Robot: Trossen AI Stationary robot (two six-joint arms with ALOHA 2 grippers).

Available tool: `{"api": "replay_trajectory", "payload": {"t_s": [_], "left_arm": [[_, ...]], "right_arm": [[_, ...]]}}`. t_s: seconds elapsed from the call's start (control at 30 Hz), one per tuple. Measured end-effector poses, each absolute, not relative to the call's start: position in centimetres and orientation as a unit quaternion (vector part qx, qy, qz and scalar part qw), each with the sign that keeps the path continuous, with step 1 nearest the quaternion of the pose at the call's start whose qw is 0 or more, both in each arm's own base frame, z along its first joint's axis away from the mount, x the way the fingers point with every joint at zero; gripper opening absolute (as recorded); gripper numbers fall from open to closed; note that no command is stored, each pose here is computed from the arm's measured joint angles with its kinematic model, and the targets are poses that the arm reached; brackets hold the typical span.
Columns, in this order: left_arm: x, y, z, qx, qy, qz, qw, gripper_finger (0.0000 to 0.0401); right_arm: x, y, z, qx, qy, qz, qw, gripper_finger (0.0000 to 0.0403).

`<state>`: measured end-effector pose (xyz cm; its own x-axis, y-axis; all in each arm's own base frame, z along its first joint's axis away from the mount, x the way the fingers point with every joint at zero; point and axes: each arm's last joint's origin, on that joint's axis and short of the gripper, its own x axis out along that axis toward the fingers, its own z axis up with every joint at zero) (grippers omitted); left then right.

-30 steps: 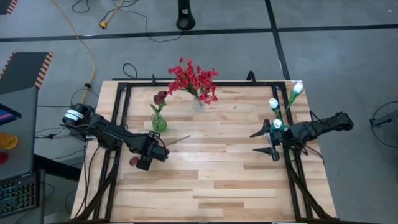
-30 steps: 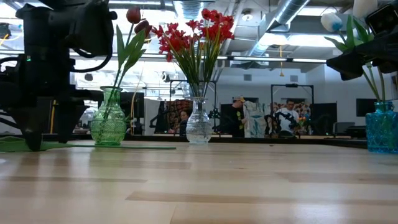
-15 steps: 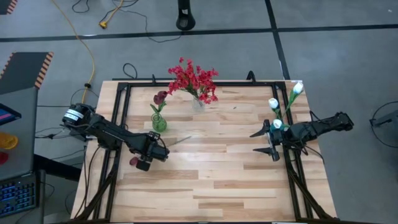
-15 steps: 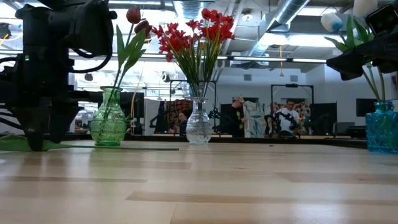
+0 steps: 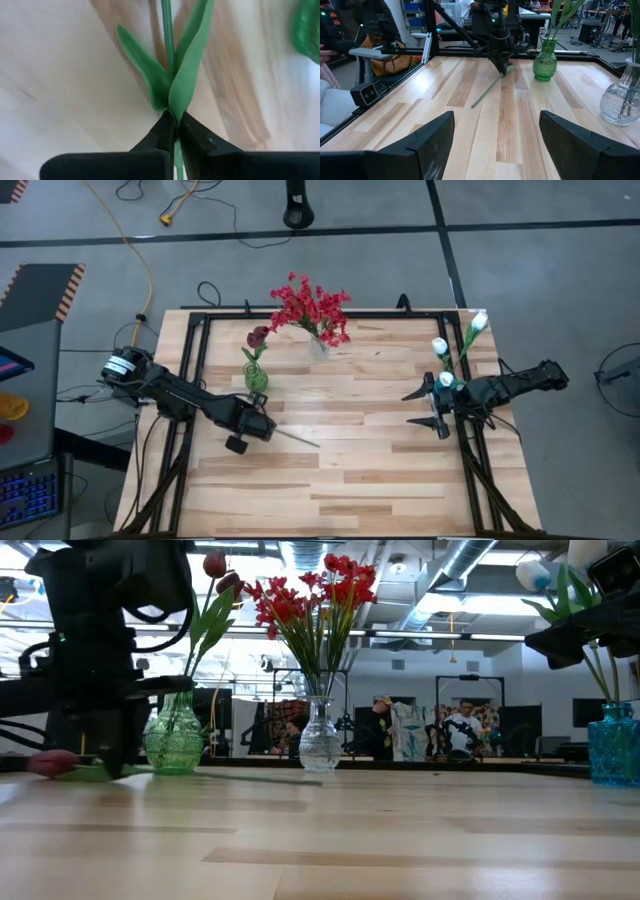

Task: Sort flowers into vase by color
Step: Put the dark red tulip into the green vase

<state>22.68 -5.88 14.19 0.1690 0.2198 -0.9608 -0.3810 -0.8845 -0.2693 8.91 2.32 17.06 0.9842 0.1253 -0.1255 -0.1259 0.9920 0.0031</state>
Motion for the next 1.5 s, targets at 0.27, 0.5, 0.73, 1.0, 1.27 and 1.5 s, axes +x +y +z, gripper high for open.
{"api": "replay_trajectory", "payload": {"t_s": [0.27, 0.5, 0.73, 1.0, 1.27, 1.5], "left_arm": [[23.3, -6.7, 14.4, -0.750, 0.022, 0.594, 0.290, 0.0001], [23.7, -8.0, 14.8, -0.767, -0.012, 0.544, 0.340, 0.0000], [23.6, -8.9, 15.1, -0.747, -0.022, 0.513, 0.422, 0.0000], [23.9, -10.3, 16.8, -0.717, -0.031, 0.489, 0.496, 0.0000], [23.6, -11.7, 20.4, -0.667, -0.002, 0.517, 0.536, 0.0000], [22.5, -11.6, 24.5, -0.586, 0.024, 0.571, 0.574, 0.0000]], "right_arm": [[8.9, 2.3, 17.1, -0.002, 0.063, 0.063, 0.996, 0.0317], [8.9, 2.3, 17.1, -0.002, 0.063, 0.063, 0.996, 0.0317], [8.9, 2.3, 17.1, -0.002, 0.063, 0.063, 0.996, 0.0317], [8.9, 2.3, 17.1, -0.002, 0.063, 0.063, 0.996, 0.0317], [8.9, 2.3, 17.1, -0.002, 0.063, 0.063, 0.996, 0.0317], [8.9, 2.3, 17.1, -0.002, 0.063, 0.063, 0.996, 0.0317]]}}
